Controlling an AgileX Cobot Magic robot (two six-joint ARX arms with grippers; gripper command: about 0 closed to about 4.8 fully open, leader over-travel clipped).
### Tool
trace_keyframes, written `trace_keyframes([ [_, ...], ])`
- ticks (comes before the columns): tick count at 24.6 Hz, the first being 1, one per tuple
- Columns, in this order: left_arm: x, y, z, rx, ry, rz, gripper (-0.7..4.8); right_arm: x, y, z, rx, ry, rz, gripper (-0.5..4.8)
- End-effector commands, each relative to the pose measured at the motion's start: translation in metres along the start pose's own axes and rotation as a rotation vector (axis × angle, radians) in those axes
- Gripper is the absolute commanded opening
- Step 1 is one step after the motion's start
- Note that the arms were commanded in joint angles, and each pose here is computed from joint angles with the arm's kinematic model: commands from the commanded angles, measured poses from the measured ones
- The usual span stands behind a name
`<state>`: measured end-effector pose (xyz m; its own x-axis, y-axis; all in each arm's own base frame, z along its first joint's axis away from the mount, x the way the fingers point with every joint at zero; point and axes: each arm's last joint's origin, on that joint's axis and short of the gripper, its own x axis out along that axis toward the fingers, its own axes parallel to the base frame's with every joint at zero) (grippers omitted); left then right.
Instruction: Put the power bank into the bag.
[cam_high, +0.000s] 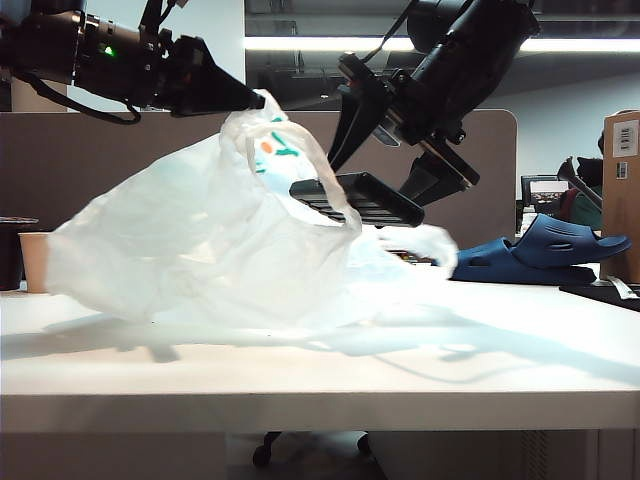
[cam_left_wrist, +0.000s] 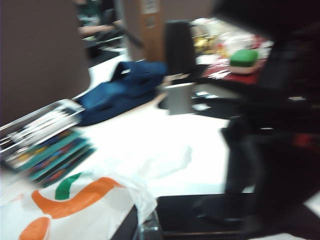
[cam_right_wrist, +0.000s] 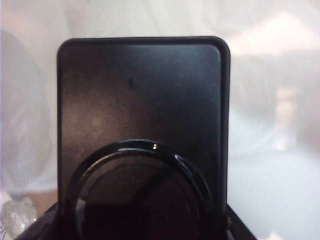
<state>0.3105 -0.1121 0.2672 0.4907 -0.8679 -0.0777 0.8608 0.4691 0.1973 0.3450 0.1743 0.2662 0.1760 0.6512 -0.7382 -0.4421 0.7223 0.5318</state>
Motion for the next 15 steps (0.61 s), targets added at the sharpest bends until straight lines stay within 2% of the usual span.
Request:
trace_keyframes([
  [1,-0.001,-0.004,0.005,0.019,-0.063,-0.155,-0.06,-0.004,0.005,0.003,-0.028,-0.027,0.024,2.56],
  [6,-0.002,-0.007,0.007,0.026,-0.1,-0.274,-0.06,-0.003,0.004,0.008,-0.056,-0.07,0.009,2.56],
  [15,-0.002,-0.006,0.011,0.062,-0.127,-0.266,-0.06,0.033,-0.017,0.015,-0.053,-0.069,0.005,2.56],
])
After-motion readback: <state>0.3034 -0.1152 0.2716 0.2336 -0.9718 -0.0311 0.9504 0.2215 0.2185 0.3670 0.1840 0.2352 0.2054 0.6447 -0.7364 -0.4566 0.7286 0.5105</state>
